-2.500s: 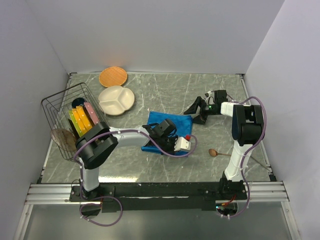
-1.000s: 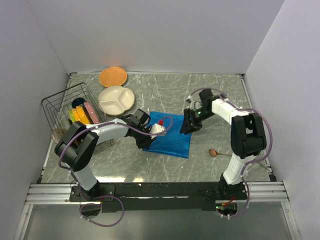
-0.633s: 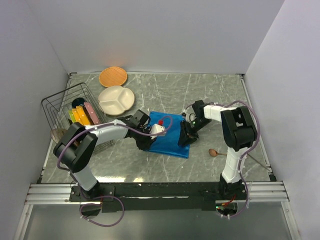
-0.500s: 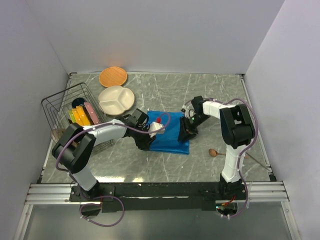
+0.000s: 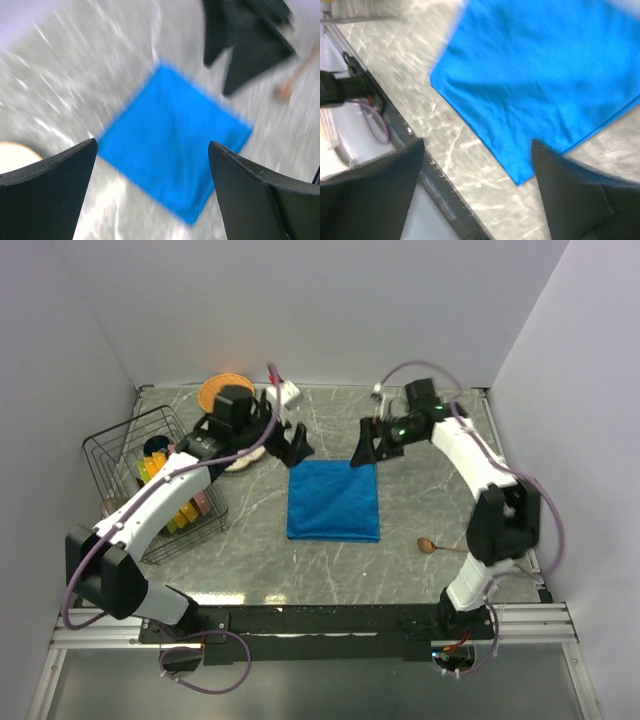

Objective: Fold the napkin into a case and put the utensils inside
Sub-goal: Smooth out the lower triangle-folded napkin at the center of the board.

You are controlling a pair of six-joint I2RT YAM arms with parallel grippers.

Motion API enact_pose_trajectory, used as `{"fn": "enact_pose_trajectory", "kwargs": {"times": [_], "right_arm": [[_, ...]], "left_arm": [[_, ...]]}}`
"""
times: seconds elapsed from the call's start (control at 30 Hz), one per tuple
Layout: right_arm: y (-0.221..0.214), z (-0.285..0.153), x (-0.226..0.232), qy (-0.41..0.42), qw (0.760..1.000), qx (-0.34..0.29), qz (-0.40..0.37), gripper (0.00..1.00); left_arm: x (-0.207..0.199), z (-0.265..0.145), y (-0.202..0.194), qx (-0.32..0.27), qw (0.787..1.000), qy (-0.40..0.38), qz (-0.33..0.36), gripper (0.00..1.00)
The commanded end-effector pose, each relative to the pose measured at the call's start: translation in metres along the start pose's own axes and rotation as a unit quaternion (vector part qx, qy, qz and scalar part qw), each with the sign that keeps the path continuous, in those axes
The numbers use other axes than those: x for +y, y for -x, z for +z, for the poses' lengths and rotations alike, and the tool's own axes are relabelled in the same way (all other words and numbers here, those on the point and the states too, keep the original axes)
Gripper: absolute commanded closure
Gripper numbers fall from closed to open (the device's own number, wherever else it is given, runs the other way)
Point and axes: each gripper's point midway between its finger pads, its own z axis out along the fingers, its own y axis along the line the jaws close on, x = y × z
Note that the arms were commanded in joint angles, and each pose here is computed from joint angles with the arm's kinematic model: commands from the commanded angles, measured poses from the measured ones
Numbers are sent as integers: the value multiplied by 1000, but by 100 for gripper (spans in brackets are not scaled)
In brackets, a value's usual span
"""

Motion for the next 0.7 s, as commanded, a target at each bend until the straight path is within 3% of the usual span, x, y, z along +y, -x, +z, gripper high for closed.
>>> {"fn": "enact_pose_trajectory", "kwargs": {"times": [0.0, 0.07, 0.1, 0.13, 0.17, 0.2, 0.23, 0.27, 0.3, 0.33, 0.37, 0.43, 0.67], "right_arm": [[91, -97, 69, -11, 959, -236, -159, 0], [109, -102, 48, -64, 946, -306, -80, 0], [124, -106, 48, -59, 936, -335, -89, 0], [123, -101, 44, -41, 941, -328, -76, 0], [119, -102, 71, 41, 951, -297, -77, 0], [105, -82, 62, 84, 966, -241, -27, 0], [94, -74, 70, 127, 970, -209, -2, 0], [70, -55, 66, 152, 971, -165, 83, 0], [60, -53, 76, 183, 966, -163, 82, 0], [46, -46, 78, 196, 963, -158, 99, 0], [10, -30, 75, 207, 955, -132, 165, 0], [-24, -10, 77, 221, 952, -107, 185, 0], [-72, 37, 53, 226, 936, -30, 268, 0]], "left_arm": [[2, -27, 97, -159, 986, 23, -54, 1], [-3, -23, 106, -172, 984, 3, -53, 1], [-5, -11, 100, -161, 985, -17, -59, 1], [-6, -5, 91, -134, 987, -26, -86, 1], [-3, -6, 89, -120, 987, -42, -95, 1], [-38, -7, 72, -94, 977, -166, -97, 1], [-43, -6, 70, -97, 969, -186, -134, 1], [-51, 2, 38, -69, 960, -202, -183, 1], [-61, 0, 29, -67, 950, -226, -207, 1], [-74, -5, 22, -55, 930, -263, -251, 1], [-82, 0, 3, -45, 922, -275, -268, 1], [-88, 5, -12, -32, 908, -277, -313, 1], [-108, 24, -72, 40, 847, -315, -427, 1]]}}
